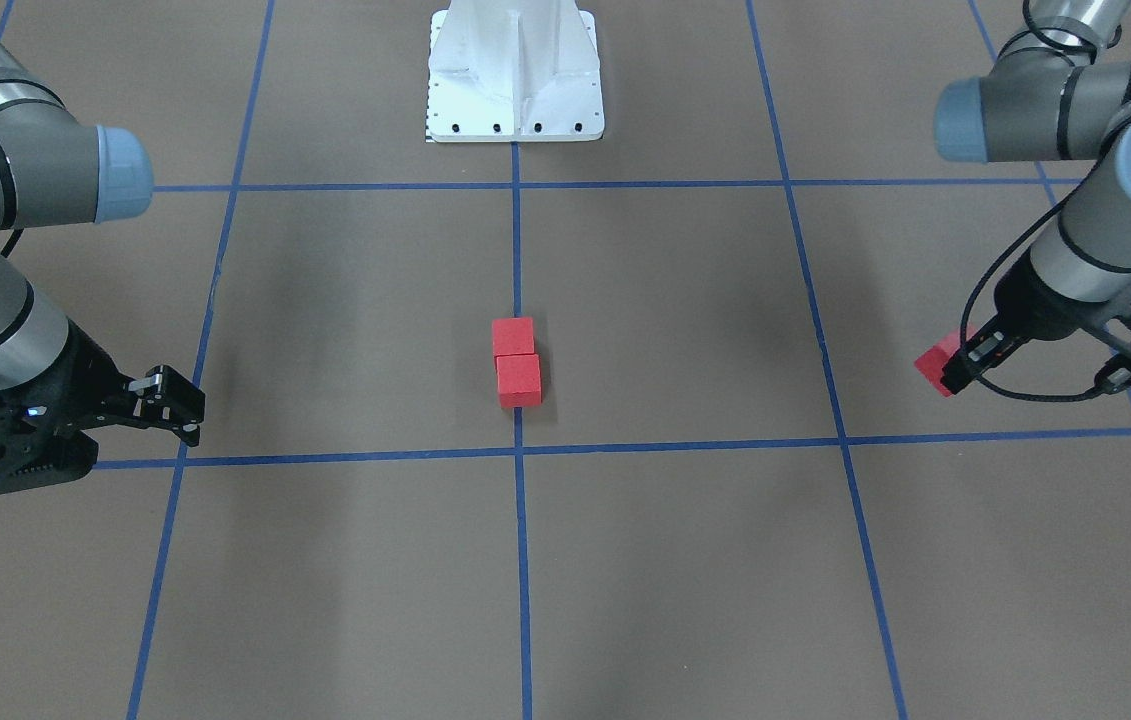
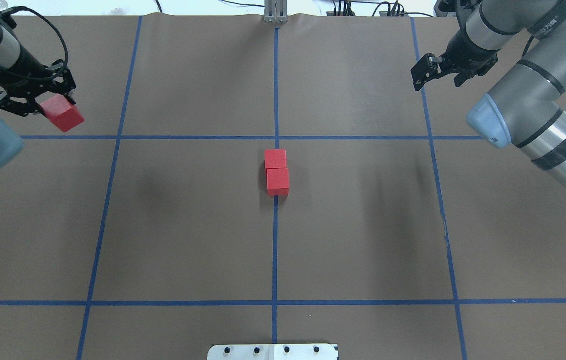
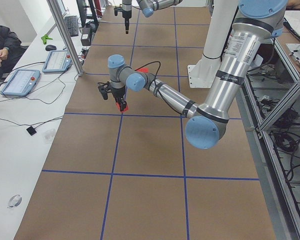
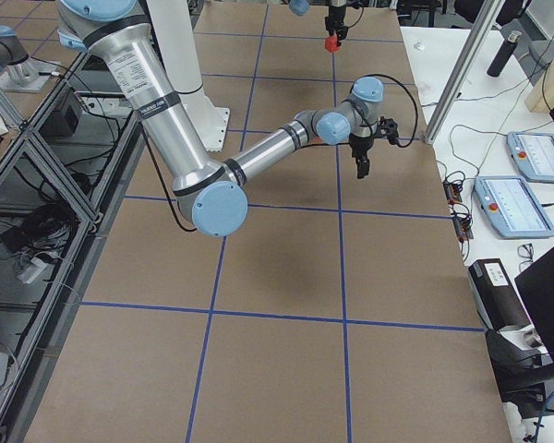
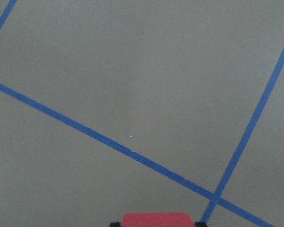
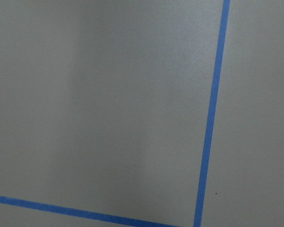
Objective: Form red blocks into L shape at center
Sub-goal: 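Lift the cube and carry it toward the center pair, then lower the cube with the left gripper beside the farther center cube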
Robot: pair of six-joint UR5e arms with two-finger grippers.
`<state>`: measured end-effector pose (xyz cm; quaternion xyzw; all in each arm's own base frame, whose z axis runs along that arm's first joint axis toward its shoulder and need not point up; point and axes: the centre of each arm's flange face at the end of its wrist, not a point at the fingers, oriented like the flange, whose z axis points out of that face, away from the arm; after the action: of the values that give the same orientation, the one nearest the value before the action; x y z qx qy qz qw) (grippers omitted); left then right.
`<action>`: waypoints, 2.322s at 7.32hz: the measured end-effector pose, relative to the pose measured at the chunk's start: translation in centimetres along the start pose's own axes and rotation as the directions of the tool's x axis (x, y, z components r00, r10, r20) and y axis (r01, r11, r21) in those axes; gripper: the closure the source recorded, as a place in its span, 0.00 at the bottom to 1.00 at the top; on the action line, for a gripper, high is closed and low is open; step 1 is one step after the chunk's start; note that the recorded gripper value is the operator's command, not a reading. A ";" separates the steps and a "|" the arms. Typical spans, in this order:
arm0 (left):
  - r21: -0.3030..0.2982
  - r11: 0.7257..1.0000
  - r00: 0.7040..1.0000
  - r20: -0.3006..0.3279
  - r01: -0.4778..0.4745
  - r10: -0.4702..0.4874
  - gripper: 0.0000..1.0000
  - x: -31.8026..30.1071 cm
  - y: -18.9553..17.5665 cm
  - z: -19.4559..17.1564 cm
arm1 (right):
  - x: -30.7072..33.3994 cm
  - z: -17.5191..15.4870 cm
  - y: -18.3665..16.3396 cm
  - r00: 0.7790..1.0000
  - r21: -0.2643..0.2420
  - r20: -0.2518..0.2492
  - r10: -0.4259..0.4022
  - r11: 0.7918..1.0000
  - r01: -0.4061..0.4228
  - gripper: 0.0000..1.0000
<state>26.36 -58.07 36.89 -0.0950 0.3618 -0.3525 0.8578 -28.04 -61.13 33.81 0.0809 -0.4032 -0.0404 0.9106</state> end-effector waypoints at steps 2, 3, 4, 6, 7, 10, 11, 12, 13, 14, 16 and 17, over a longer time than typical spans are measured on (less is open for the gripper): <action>-0.018 0.955 0.955 0.008 0.296 -0.296 1.00 5.4 7.0 1.3 | 0.6 -1.1 2.1 1.000 -0.002 0.020 -0.003 1.000 0.003 0.01; -0.007 0.917 0.917 0.028 0.398 -0.398 1.00 8.0 10.6 2.1 | 0.9 -1.2 2.7 1.000 -0.003 0.021 -0.002 1.000 0.002 0.01; 0.013 0.877 0.875 0.045 0.481 -0.481 1.00 11.0 13.8 2.7 | 1.1 -1.3 3.2 1.000 -0.003 0.022 -0.003 1.000 0.003 0.01; 0.045 0.806 0.802 0.076 0.591 -0.592 1.00 15.9 18.3 4.3 | 1.1 -1.6 3.6 1.000 -0.001 0.027 -0.007 1.000 0.007 0.01; 0.066 0.780 0.776 0.083 0.622 -0.626 1.00 18.2 19.5 5.0 | 1.0 -1.7 3.7 1.000 0.001 0.029 -0.008 1.000 0.008 0.01; 0.105 0.748 0.741 0.109 0.655 -0.663 1.00 22.0 21.8 7.1 | 0.9 -1.7 3.8 1.000 0.002 0.029 -0.008 1.000 0.008 0.01; 0.117 0.742 0.734 0.109 0.660 -0.670 1.00 22.1 22.7 7.9 | 0.9 -1.7 3.8 1.000 0.001 0.028 -0.008 1.000 0.008 0.01; 0.129 0.718 0.711 0.104 0.684 -0.696 1.00 22.2 23.2 8.4 | 0.9 -1.6 3.8 1.000 0.001 0.028 -0.008 1.000 0.008 0.01; 0.139 0.681 0.676 0.091 0.719 -0.732 1.00 22.3 23.5 8.7 | 0.9 -1.6 3.8 1.000 0.001 0.027 -0.008 1.000 0.008 0.01; 0.142 0.643 0.640 0.073 0.752 -0.765 1.00 22.6 23.5 9.0 | 0.8 -1.6 3.8 1.000 0.002 0.026 -0.008 1.000 0.008 0.01; 0.131 0.617 0.615 0.061 0.776 -0.786 1.00 23.6 24.4 9.3 | 0.9 -1.7 3.8 1.000 0.005 0.025 -0.009 1.000 0.009 0.01; 0.122 0.626 0.624 0.064 0.770 -0.779 1.00 23.8 25.3 9.6 | 0.9 -1.6 3.8 1.000 0.005 0.023 -0.008 1.000 0.008 0.01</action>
<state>58.15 -56.46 20.05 -0.2252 0.2228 -0.6961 0.6443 -26.18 -57.32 34.07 0.0842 -0.4135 -0.0439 0.9055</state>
